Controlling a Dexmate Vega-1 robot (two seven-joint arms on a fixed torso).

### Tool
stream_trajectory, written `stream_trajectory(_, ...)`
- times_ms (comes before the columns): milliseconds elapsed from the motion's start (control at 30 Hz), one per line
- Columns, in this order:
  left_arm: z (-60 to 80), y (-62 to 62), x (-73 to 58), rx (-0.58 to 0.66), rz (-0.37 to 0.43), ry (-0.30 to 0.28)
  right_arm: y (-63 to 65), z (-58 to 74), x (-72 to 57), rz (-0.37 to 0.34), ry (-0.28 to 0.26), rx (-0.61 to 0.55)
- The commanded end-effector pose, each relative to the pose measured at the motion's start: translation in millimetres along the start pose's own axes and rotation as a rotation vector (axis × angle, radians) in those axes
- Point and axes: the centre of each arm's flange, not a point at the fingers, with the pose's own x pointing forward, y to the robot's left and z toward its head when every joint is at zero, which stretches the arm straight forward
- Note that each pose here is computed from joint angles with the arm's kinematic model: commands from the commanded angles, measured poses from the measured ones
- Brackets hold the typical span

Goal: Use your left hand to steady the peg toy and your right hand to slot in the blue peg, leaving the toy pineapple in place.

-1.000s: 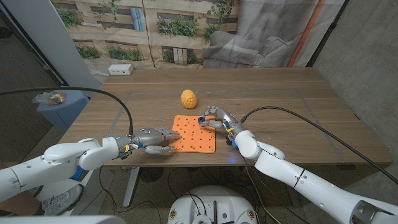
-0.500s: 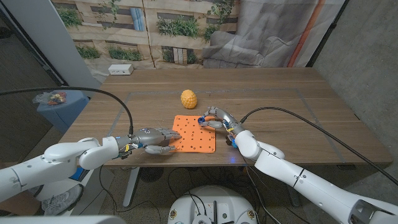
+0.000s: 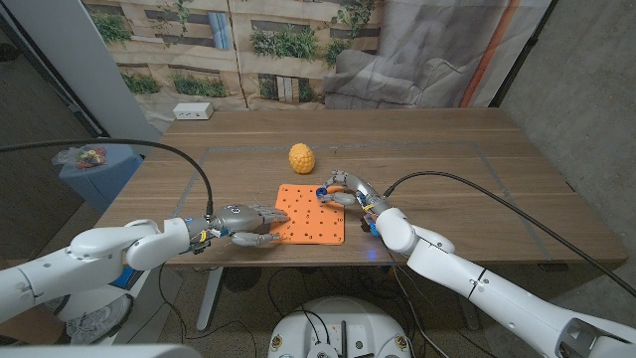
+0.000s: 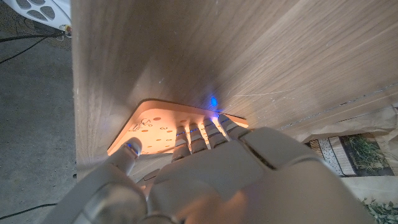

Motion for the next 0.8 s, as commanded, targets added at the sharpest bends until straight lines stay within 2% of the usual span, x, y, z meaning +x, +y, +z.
stream_trajectory(33, 1.5, -2.4, 1.1, -0.007, -0.005, -0.004, -0.7, -4.8, 0.1, -0.005, 0.01, 0.028)
stream_trajectory(800, -0.5, -3.1, 3.5, -0.013, -0.013, -0.009, 3.2, -8.7, 0.9, 0.011, 0.03, 0.064)
